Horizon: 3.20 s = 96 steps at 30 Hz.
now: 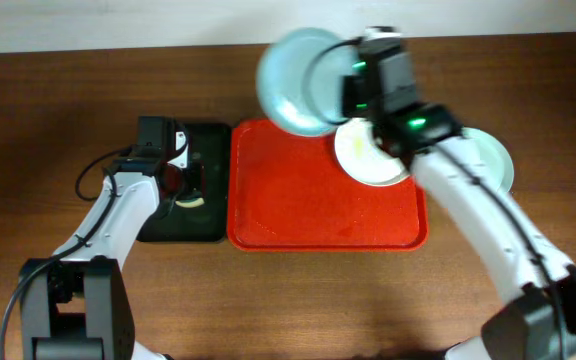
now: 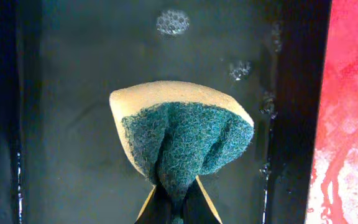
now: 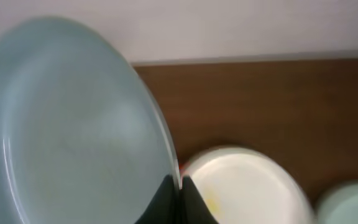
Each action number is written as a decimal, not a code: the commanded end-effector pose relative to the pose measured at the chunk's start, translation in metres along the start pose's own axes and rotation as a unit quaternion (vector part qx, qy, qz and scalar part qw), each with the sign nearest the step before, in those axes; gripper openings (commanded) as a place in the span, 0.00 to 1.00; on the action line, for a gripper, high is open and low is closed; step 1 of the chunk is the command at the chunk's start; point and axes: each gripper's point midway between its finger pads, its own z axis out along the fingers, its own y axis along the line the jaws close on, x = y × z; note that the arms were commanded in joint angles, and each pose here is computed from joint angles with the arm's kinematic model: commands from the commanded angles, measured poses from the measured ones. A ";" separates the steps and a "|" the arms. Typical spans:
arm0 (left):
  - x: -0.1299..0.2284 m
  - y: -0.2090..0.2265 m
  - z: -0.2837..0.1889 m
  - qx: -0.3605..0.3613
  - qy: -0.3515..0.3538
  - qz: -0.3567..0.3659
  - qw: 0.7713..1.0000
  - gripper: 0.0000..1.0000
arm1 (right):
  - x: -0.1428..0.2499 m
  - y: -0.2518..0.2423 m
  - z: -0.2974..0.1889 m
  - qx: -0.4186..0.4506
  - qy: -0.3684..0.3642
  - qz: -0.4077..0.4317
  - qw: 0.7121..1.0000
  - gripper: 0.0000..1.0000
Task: Clean dirty plates on tray and stack at the side
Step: 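Carry the light-blue plate rightward and set it on the light-green plate, then release the stacked plates and move the right gripper to the white plate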
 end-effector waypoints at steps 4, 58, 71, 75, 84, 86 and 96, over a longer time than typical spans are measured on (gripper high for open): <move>0.004 -0.003 0.004 0.006 0.006 0.012 1.000 0.01 | 0.033 -0.157 -0.018 0.065 0.117 0.164 0.977 0.04; 0.004 -0.004 0.004 0.008 0.007 0.011 1.000 0.06 | 0.184 -0.178 0.044 0.070 0.273 0.154 0.947 0.99; 0.003 -0.004 0.004 0.008 0.005 0.011 1.000 0.02 | 0.184 -0.179 0.043 0.070 0.273 0.155 0.947 0.99; 0.003 -0.004 0.004 0.008 0.006 0.011 1.000 0.02 | 0.184 -0.179 0.043 0.070 0.273 0.155 0.947 0.98; 0.003 -0.004 0.004 0.007 0.005 0.012 1.000 0.01 | 0.184 -0.179 0.043 0.070 0.273 0.155 0.947 0.99; 0.003 -0.004 0.004 0.008 0.005 0.012 1.000 0.01 | 0.184 -0.179 0.043 0.070 0.273 0.155 0.947 0.99; 0.002 -0.004 0.004 0.008 0.004 0.012 1.000 0.01 | 0.181 -0.170 0.045 0.049 0.269 0.174 0.946 0.99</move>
